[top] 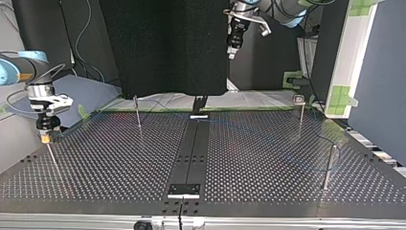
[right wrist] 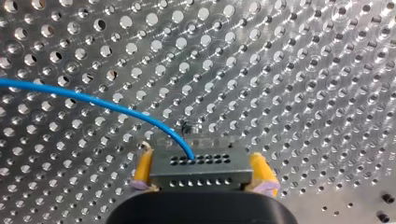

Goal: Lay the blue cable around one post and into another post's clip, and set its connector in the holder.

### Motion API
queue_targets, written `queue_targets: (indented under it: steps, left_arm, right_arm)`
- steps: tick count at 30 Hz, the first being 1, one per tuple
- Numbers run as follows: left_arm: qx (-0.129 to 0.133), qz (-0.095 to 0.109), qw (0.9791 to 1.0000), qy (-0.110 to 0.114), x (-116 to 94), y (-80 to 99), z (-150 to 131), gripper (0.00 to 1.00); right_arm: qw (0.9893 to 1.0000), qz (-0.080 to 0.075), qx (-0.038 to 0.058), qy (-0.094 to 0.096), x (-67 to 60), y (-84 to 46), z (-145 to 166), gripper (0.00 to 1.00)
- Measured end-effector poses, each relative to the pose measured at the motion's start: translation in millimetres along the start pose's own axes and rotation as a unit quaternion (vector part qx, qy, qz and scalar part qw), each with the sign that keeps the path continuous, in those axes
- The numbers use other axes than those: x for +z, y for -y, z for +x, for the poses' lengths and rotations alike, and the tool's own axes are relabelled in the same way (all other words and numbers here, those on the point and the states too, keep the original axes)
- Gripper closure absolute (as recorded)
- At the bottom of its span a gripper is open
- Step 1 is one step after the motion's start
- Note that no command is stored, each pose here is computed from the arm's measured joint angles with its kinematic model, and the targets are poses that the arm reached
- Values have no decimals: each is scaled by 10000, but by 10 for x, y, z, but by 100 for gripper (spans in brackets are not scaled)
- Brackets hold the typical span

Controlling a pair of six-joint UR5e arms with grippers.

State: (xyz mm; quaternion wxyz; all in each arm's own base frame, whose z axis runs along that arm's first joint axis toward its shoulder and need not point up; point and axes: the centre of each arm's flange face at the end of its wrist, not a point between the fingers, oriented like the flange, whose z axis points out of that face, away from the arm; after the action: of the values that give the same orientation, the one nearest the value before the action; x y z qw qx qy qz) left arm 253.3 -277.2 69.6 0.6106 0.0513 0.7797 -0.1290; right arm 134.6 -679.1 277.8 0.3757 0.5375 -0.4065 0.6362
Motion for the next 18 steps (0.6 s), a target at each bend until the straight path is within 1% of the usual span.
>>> queue_targets:
  steps: [1, 2, 3, 5, 6, 7, 8, 9, 10, 18]
  left_arm:
    - [0, 0, 10000, 0, 0, 0, 0, 0]
    - [0, 0, 10000, 0, 0, 0, 0, 0]
    - [0, -1, 10000, 0, 0, 0, 0, 0]
    - [-2, -2, 10000, -1, 0, -1, 0, 0]
    - [-3, -2, 10000, -1, -1, -1, 1, 0]
    - [-4, -2, 10000, -1, -1, -1, 1, 0]
    - [-5, -3, 10000, -2, -2, -2, 1, 0]
    - [-5, -3, 10000, -3, -2, -2, 2, 0]
    - [-5, -3, 10000, -5, -3, -2, 2, 0]
    - [-4, -1, 10000, -10, -6, -1, 4, 0]
  right_arm:
    - [10000, -2, 2, 4, -1, 1, 0, 56]
    - [10000, -4, 1, 2, -1, 1, 2, 46]
    - [10000, -6, 2, 4, -1, 1, 2, 46]
    - [10000, -22, 8, 9, -3, -2, -1, 32]
    - [10000, -33, 11, 12, -5, -5, -5, 32]
    - [10000, -50, 14, 13, -5, -8, -7, 24]
    - [10000, -62, 16, 14, -5, -10, -9, 19]
    - [10000, -71, 17, 14, -6, -13, -9, 19]
    - [10000, -78, 20, 16, -6, -13, -11, 15]
    - [9999, -94, 27, 25, -8, -18, -15, 15]
